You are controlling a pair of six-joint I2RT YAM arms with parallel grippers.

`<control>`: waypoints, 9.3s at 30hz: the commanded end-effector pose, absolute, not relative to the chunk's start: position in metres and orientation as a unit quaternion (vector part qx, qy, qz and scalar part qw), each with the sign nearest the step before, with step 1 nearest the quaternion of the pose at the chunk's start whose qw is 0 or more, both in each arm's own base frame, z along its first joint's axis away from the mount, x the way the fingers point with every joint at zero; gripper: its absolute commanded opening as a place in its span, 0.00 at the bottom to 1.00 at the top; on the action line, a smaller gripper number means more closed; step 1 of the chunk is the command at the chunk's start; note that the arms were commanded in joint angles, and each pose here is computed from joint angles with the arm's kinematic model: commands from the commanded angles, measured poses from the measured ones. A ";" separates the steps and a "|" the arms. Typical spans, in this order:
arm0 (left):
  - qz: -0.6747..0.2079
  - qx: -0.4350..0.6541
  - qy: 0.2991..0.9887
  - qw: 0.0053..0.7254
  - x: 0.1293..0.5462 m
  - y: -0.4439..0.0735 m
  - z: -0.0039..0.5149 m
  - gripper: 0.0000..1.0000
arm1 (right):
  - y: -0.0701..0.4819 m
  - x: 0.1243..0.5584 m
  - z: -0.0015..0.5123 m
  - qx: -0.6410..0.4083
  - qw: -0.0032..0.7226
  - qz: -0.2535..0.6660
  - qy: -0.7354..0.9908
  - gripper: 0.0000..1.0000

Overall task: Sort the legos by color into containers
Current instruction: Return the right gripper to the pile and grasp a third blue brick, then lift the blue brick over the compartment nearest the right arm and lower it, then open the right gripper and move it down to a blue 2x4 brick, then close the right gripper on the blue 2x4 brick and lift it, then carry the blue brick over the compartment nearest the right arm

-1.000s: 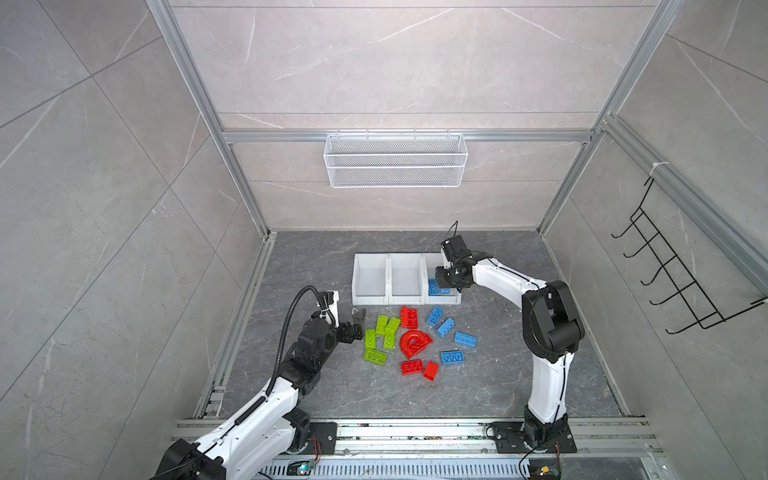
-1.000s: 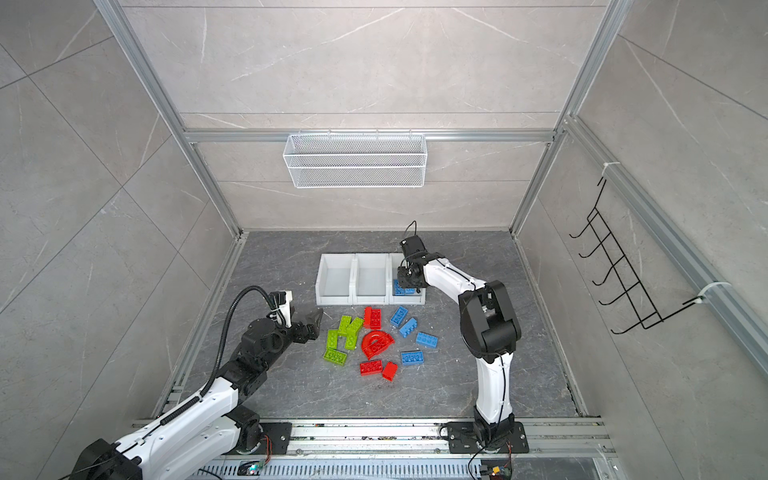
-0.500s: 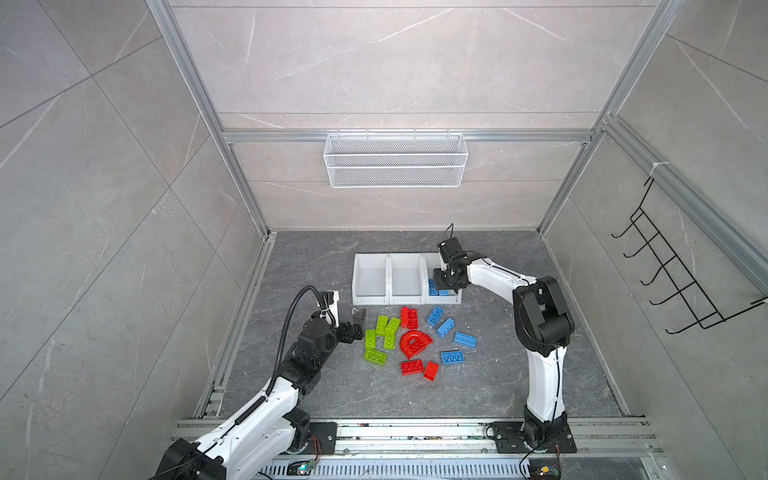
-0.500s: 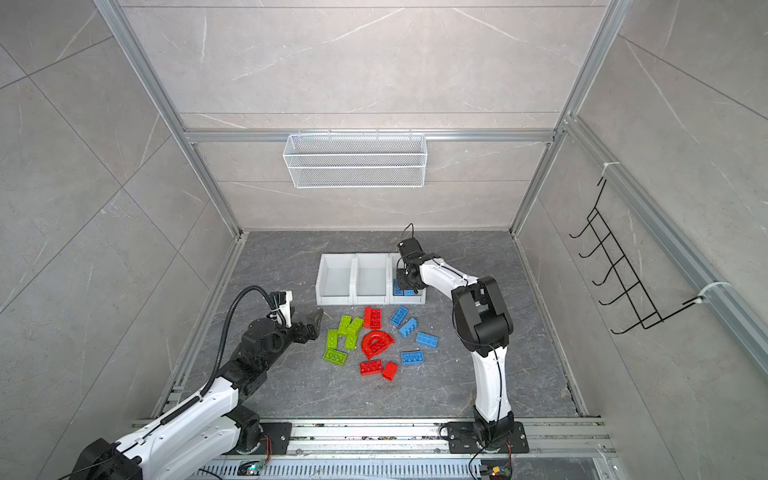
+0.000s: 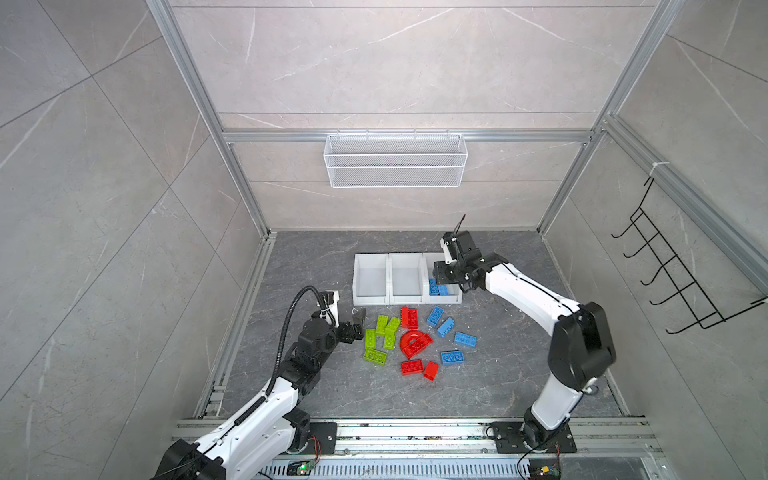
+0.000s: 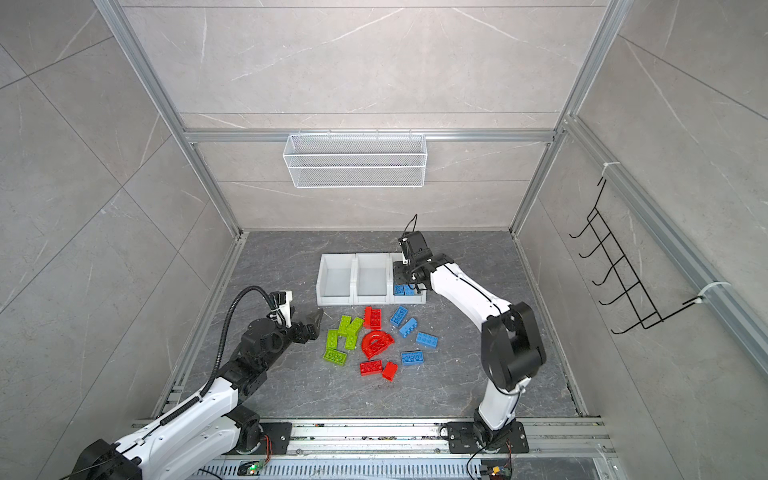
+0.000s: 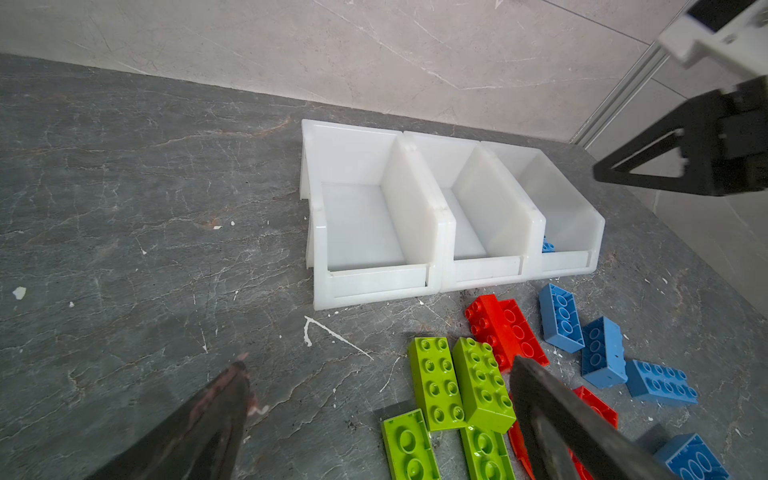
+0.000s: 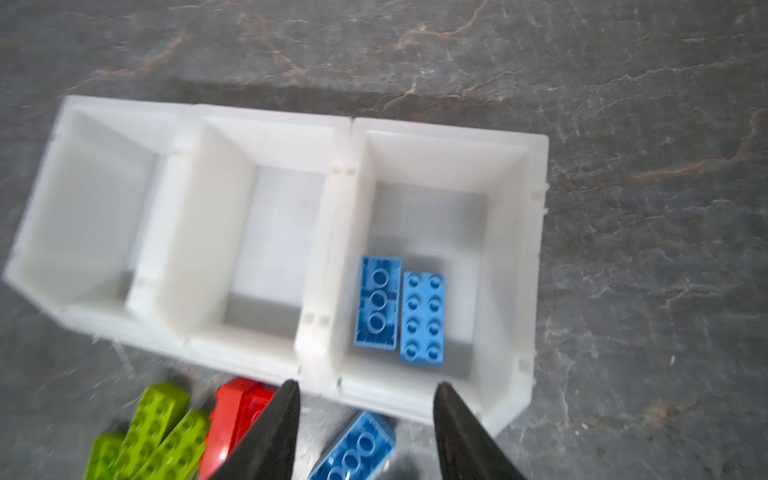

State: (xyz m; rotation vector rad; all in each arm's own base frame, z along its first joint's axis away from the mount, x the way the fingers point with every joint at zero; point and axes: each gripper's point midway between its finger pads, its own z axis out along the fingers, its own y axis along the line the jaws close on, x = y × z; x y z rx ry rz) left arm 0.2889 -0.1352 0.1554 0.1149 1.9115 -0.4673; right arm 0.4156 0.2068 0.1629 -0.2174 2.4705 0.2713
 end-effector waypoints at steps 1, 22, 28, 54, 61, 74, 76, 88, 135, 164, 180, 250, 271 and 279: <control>-0.211 0.059 0.787 0.577 0.291 -0.141 0.177 1.00 | 0.202 0.371 0.156 -0.083 0.289 0.126 0.946 0.57; -0.238 0.074 0.789 0.562 0.291 -0.154 0.172 1.00 | 0.206 0.296 0.065 -0.039 0.228 0.135 0.964 0.61; -0.234 0.074 0.788 0.565 0.291 -0.153 0.174 1.00 | 0.208 0.305 0.054 -0.049 0.223 0.118 0.966 0.61; -0.240 0.069 0.787 0.564 0.291 -0.153 0.171 1.00 | 0.193 0.308 0.034 -0.042 0.215 0.075 0.973 0.41; -0.250 0.070 0.789 0.557 0.292 -0.157 0.168 1.00 | 0.181 0.302 0.040 -0.022 0.232 0.070 0.970 0.36; -0.269 0.080 0.781 0.558 0.288 -0.163 0.175 1.00 | 0.185 0.302 0.056 -0.017 0.259 0.101 0.960 0.27; -0.264 0.078 0.784 0.557 0.290 -0.162 0.173 1.00 | 0.186 0.301 0.064 -0.020 0.265 0.107 0.958 0.26; -0.267 0.087 0.788 0.548 0.291 -0.167 0.169 1.00 | 0.176 0.288 0.079 -0.033 0.271 0.104 0.956 0.24; -0.255 0.085 0.785 0.559 0.289 -0.161 0.175 1.00 | 0.196 0.444 0.094 -0.045 0.310 0.096 0.945 0.25; -0.285 0.087 0.783 0.545 0.287 -0.170 0.172 1.00 | 0.139 0.246 0.105 0.049 0.297 0.111 0.947 0.57; -0.255 0.092 0.790 0.550 0.286 -0.162 0.165 1.00 | 0.149 0.261 0.048 0.091 0.266 0.066 0.957 0.67; -0.248 0.085 0.790 0.554 0.287 -0.159 0.168 1.00 | 0.190 0.341 0.132 -0.027 0.325 0.048 0.944 0.55; -0.247 0.086 0.789 0.556 0.287 -0.158 0.169 1.00 | 0.188 0.467 0.120 -0.025 0.335 0.044 0.941 0.54; -0.245 0.087 0.789 0.557 0.286 -0.157 0.170 1.00 | 0.191 0.481 0.098 -0.028 0.318 0.033 0.947 0.56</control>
